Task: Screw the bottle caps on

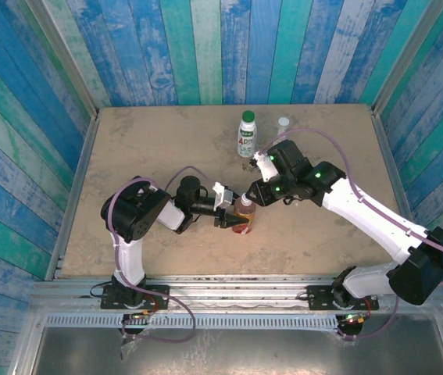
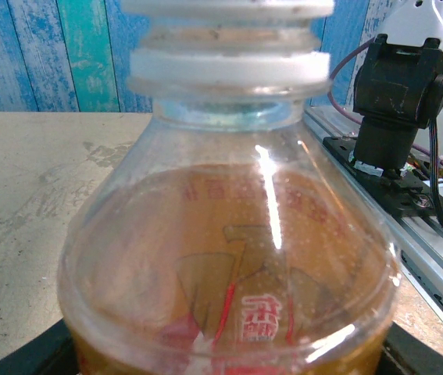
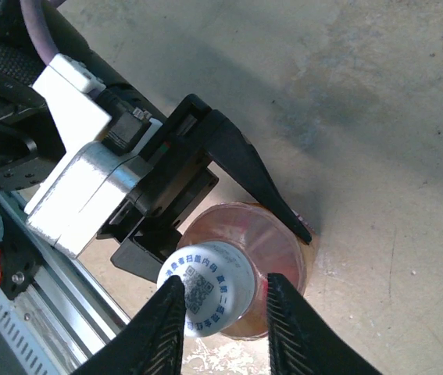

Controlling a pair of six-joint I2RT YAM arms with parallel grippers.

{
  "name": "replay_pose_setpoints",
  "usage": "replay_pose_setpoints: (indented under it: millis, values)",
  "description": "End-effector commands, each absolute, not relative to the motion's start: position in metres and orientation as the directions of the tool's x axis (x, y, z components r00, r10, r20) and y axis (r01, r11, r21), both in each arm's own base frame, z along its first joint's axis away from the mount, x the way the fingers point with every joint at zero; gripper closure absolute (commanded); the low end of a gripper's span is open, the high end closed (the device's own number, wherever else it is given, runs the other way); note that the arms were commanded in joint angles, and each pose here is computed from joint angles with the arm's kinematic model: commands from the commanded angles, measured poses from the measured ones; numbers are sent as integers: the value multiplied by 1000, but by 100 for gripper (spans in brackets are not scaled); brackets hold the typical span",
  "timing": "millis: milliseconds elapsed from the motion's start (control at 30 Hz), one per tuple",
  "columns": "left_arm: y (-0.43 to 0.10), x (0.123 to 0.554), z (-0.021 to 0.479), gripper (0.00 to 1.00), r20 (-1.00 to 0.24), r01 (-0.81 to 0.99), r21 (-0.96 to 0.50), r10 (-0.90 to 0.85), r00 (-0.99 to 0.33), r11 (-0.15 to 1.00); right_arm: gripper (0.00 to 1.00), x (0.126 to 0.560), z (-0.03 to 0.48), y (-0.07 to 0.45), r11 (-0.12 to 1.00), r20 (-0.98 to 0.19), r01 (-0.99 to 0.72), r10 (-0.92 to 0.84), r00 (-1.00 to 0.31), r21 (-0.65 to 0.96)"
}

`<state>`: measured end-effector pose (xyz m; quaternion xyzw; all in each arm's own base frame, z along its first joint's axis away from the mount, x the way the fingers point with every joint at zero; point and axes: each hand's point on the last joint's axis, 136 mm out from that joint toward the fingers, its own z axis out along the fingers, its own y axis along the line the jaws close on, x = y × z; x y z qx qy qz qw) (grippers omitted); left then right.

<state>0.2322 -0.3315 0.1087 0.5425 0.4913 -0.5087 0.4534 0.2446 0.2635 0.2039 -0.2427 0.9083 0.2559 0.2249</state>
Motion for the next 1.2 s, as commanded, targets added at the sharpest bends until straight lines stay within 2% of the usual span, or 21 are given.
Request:
replay_pose_setpoints:
  millis: [0, 233, 433, 600, 700, 767, 1033, 1167]
  values:
    - [-326, 223, 78, 46, -978, 984, -154, 157, -138, -93, 68, 243, 210, 257, 756, -555, -548, -300, -776, 357]
    - [-326, 223, 79, 46, -978, 984, -153, 156, -137, -95, 73, 237, 170, 249, 781, -459, -511, -329, -826, 359]
    - [-326, 223, 79, 46, -978, 984, -153, 156, -137, -95, 72, 239, 190, 255, 755, -498, -541, -331, -802, 370]
    - [-326, 223, 79, 46, -978, 984, -153, 156, -137, -95, 47, 235, 203, 267, 681, -550, -645, -409, -728, 347]
    - [-326, 223, 79, 46, -978, 984, -152, 155, -136, -96, 42, 236, 202, 269, 672, -562, -693, -478, -675, 260]
    - [-326, 223, 80, 46, -979, 984, -151, 155, -135, -96, 44, 237, 199, 269, 672, -546, -709, -519, -658, 216]
    - [-326, 223, 79, 46, -978, 984, -152, 158, -136, -95, 61, 241, 198, 274, 709, -489, -680, -534, -689, 184]
    - [-326, 223, 78, 46, -978, 984, -151, 159, -135, -96, 61, 240, 198, 275, 705, -487, -686, -542, -685, 181]
